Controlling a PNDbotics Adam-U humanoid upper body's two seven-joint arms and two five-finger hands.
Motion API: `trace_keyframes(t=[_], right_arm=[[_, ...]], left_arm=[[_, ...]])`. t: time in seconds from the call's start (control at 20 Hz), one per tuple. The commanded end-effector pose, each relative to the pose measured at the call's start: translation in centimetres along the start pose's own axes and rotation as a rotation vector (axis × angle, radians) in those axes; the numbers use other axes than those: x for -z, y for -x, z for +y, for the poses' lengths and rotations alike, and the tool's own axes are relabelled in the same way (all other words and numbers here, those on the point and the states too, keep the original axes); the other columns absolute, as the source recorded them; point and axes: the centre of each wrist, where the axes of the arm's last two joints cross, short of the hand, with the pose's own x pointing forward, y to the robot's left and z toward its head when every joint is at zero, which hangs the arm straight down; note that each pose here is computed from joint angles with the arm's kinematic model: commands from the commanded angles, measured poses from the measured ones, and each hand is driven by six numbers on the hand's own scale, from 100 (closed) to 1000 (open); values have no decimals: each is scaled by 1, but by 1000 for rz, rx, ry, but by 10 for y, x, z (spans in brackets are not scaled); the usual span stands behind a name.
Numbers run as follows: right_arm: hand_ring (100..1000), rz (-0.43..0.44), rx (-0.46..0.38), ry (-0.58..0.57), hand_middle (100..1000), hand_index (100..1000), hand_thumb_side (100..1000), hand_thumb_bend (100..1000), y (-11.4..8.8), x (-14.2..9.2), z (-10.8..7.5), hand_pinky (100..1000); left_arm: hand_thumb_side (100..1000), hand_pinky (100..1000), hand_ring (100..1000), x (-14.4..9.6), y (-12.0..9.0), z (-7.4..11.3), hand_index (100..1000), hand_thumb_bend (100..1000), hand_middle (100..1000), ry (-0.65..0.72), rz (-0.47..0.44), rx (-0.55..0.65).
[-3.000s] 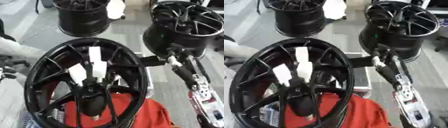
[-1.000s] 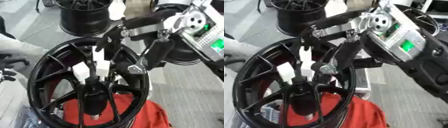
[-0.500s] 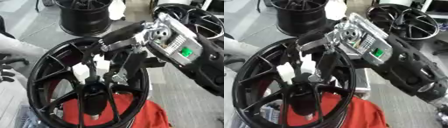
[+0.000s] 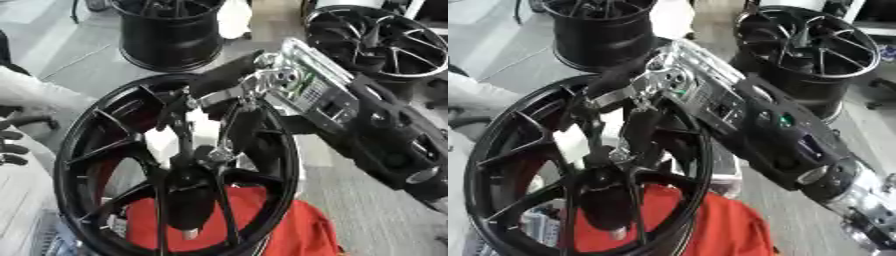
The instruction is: Pull the pin out of the wheel hub.
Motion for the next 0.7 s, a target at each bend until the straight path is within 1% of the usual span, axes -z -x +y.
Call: trace_keyframes(t=[0.05,0.5,0.7], right_arm=[[929,25,-24,5,912,946,299,146,5,-2,-6,872],[901,94,-11,-19,896,944,305,147,23,0,3,863],[885,108,-4,-31,890,943,312,147,29,0,7,855]], left_arm=[[723,535,588,6,-10,5,821,100,632,6,-36,21],[723,535,588,6,-9,5,821,100,632,6,-35,22],[723,535,588,6,-9,5,821,100,632,4,-34,22]])
